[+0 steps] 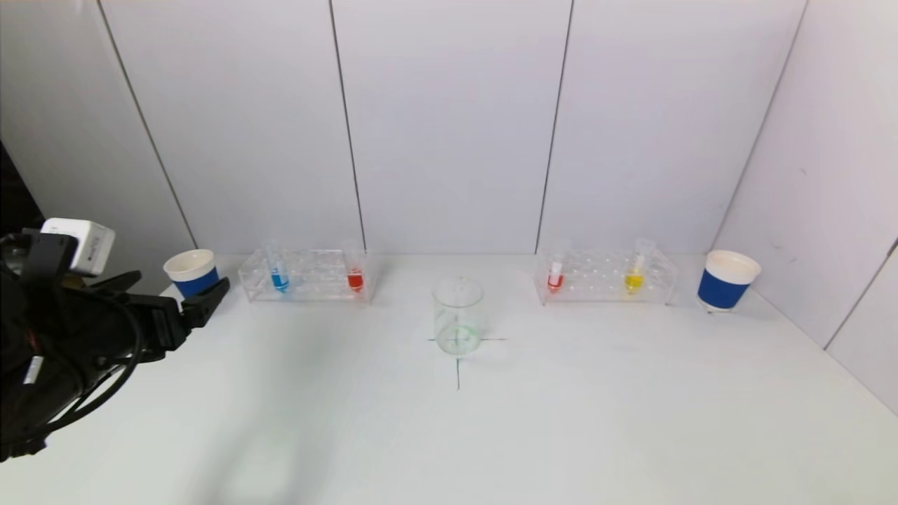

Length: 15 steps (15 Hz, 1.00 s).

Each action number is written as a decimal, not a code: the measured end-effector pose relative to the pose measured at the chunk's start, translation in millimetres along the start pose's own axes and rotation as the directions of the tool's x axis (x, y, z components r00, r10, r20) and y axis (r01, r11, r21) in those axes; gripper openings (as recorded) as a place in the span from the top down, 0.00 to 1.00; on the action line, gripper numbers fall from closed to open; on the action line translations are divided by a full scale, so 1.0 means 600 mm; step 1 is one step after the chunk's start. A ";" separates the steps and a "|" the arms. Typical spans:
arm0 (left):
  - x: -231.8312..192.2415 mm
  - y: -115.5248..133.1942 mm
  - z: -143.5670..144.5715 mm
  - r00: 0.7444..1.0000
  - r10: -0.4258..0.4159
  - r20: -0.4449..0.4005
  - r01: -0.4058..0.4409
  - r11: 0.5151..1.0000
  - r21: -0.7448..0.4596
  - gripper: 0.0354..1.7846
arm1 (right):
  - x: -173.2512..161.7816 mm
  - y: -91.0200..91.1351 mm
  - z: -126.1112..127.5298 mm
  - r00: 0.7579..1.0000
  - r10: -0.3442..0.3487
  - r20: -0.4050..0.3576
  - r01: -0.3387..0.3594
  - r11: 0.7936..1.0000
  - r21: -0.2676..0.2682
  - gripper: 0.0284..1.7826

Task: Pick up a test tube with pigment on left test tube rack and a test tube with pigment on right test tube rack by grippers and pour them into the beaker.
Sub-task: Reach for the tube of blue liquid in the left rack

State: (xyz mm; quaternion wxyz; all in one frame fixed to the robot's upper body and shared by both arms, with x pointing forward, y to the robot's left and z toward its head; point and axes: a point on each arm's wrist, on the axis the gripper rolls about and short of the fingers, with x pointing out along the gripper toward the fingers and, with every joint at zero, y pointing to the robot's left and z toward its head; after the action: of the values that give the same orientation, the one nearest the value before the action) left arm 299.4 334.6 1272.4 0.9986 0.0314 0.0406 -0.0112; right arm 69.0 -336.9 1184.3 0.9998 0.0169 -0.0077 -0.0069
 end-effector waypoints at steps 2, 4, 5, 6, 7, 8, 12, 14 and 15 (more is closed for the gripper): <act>0.043 0.003 -0.024 0.999 0.005 0.046 -0.005 1.000 -0.005 0.01 | 0.000 0.000 0.000 1.000 0.000 0.000 0.000 1.000 0.000 0.01; 0.084 0.004 -0.050 0.997 0.011 0.076 -0.011 1.000 -0.008 0.01 | 0.000 0.000 0.000 1.000 0.000 0.000 0.000 1.000 0.000 0.01; 0.103 0.005 -0.064 0.997 0.015 0.073 -0.014 1.000 -0.011 0.01 | 0.000 0.000 0.000 1.000 0.000 0.000 0.000 1.000 0.000 0.01; 0.122 0.007 -0.078 0.998 0.017 0.063 -0.016 1.000 -0.013 0.01 | 0.000 0.000 0.000 1.000 0.000 0.000 0.000 1.000 0.000 0.01; 0.140 0.008 -0.092 0.999 0.018 0.046 -0.018 1.000 -0.015 0.01 | 0.000 0.000 0.000 1.000 0.000 0.000 0.000 1.000 0.000 0.01; 0.156 0.009 -0.104 0.999 0.020 0.030 -0.019 1.000 -0.014 0.01 | 0.000 0.000 0.000 1.000 0.000 0.000 0.000 1.000 0.000 0.01; 0.210 0.011 -0.128 0.999 0.022 0.027 -0.021 1.000 -0.010 0.01 | 0.000 0.000 0.000 1.000 0.000 0.000 0.000 1.000 0.000 0.01; 0.231 0.012 -0.134 0.999 0.022 0.036 -0.022 1.000 -0.008 0.01 | 0.000 0.000 0.000 1.000 0.000 0.000 0.000 1.000 0.000 0.01; 0.240 0.012 -0.137 0.999 0.021 0.041 -0.021 1.000 -0.007 0.01 | 0.000 0.000 0.000 1.000 0.000 0.000 0.000 1.000 0.000 0.01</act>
State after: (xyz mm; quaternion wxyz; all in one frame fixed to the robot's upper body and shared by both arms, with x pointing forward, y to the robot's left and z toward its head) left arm 436.5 344.3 1179.5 0.9994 0.0284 0.0197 -0.0012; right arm 69.0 -336.9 1184.3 0.9998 0.0169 -0.0077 -0.0071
